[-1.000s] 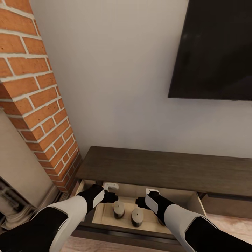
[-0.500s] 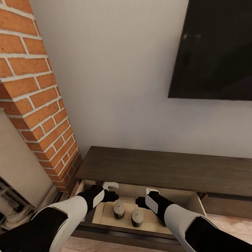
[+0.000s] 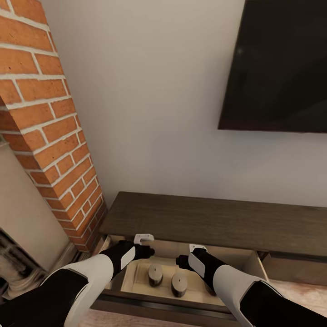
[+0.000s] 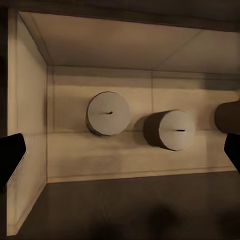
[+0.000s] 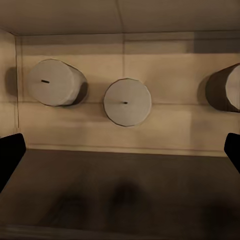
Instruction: Place each of the two pumpkins and all three candles from the living room inside a cabinet in the living room (use any cabinet), then make sure every cabinet is closed, and position the cauldron so it is next to a table in the living room.
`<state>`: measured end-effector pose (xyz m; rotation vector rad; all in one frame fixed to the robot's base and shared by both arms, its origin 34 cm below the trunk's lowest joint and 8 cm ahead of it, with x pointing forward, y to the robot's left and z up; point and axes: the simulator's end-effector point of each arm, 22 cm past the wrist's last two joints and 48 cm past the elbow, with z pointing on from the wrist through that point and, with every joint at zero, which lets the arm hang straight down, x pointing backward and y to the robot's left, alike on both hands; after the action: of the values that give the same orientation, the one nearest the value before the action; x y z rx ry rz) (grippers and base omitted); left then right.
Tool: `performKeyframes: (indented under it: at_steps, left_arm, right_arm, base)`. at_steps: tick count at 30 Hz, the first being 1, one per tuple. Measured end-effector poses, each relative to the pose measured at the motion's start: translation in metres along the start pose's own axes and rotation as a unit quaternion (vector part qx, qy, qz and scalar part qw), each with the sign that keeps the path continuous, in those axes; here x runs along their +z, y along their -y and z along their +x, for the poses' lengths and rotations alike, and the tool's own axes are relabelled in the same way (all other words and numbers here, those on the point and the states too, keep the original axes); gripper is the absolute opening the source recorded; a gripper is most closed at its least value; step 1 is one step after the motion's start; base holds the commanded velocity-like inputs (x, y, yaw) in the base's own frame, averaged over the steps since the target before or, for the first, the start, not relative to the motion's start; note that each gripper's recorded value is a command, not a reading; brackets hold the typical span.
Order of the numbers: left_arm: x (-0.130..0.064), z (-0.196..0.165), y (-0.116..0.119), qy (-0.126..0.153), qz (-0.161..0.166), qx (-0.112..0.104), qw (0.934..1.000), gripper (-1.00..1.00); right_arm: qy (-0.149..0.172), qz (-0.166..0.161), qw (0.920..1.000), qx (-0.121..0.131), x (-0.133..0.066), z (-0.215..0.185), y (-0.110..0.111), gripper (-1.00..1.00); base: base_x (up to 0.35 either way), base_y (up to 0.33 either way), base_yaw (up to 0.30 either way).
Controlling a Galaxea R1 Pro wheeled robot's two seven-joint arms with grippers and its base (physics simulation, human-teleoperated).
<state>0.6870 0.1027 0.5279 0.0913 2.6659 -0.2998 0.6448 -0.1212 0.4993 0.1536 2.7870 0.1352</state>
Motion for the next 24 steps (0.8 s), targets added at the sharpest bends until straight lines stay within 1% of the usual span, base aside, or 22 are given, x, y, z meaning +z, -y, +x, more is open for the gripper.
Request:
performKeyframes:
  at_steps: [5,15,24]
  left_arm:
    - [-0.003,-0.004,0.001,0.005,0.000,0.001,1.0000,1.00]
    - [-0.009,-0.011,0.002,0.013,0.000,0.003,0.9999,1.00]
    - [-0.015,-0.017,0.003,0.021,-0.001,0.005,0.9998,1.00]
  right_arm:
    - [0.004,-0.001,1.0000,0.000,-0.003,-0.003,-0.001,1.00]
    - [0.012,-0.003,0.9999,-0.001,-0.009,-0.009,-0.003,1.00]
    - [0.019,-0.005,0.9998,-0.001,-0.016,-0.015,-0.004,1.00]
  base:
    - [-0.104,0.235,0.000]
    - [-0.121,0.286,0.000]
    - [-0.035,0.283,0.000]
